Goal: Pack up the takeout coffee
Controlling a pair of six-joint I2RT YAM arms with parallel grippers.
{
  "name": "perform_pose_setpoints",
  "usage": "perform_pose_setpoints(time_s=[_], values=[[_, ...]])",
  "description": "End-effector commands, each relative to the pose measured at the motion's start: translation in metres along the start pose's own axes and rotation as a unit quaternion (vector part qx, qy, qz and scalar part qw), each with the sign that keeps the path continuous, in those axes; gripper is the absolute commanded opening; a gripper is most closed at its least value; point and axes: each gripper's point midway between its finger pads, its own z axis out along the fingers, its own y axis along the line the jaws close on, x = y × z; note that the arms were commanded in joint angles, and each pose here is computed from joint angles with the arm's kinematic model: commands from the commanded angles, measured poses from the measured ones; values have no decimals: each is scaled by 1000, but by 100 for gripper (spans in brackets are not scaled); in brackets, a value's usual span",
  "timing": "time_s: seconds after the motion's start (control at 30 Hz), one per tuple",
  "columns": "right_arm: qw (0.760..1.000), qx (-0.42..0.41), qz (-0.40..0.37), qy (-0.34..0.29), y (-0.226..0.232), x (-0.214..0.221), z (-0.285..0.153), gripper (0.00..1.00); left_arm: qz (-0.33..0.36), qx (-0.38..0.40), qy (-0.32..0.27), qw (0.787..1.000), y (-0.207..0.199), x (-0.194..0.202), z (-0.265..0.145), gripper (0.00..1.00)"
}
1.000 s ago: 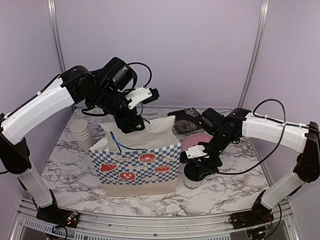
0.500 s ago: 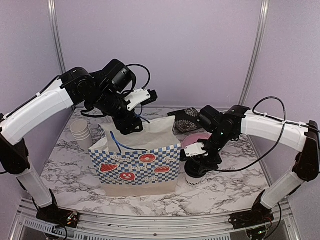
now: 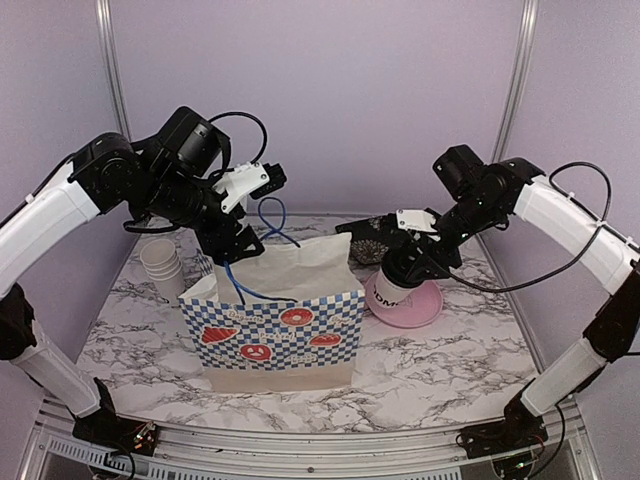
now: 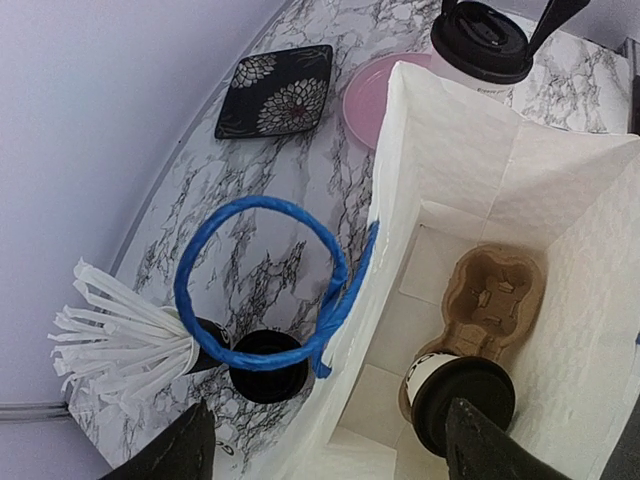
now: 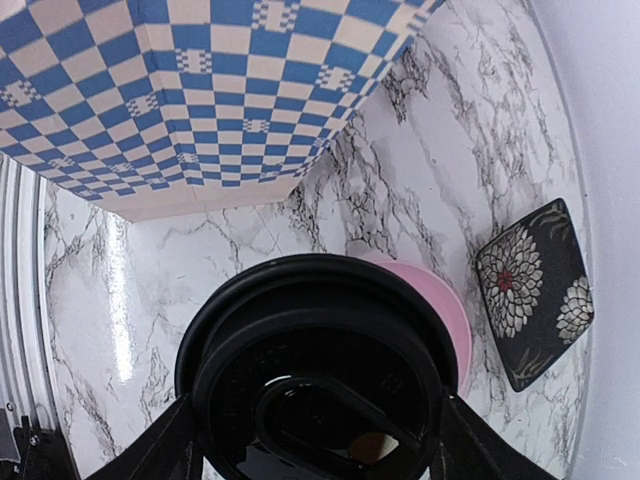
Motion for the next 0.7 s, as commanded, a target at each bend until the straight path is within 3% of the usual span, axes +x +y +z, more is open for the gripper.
perform_pose_setpoints(time_s=[0.0,0.2,0.3,0.4,0.5,0.67], values=[[999,-13,3,-49,6,-23,-25,63,2,-22,23,999,11,7,21,79],[997,10,4,-79,-5,-46,-53,62,14,9,39,999,0,4,46,63],[995,39,6,-89,-16,-53,-75,62,16,14,48,999,-1,4,53,42],[992,74,-1,-104,-29,-63,-100,61,15,34,45,998,-8,1,57,27],[986,88,-16,-138,-34,-84,-122,61,10,41,45,998,-10,-2,61,0],[979,93,-44,-178,-35,-114,-141,61,-11,45,34,998,-10,-12,60,0]])
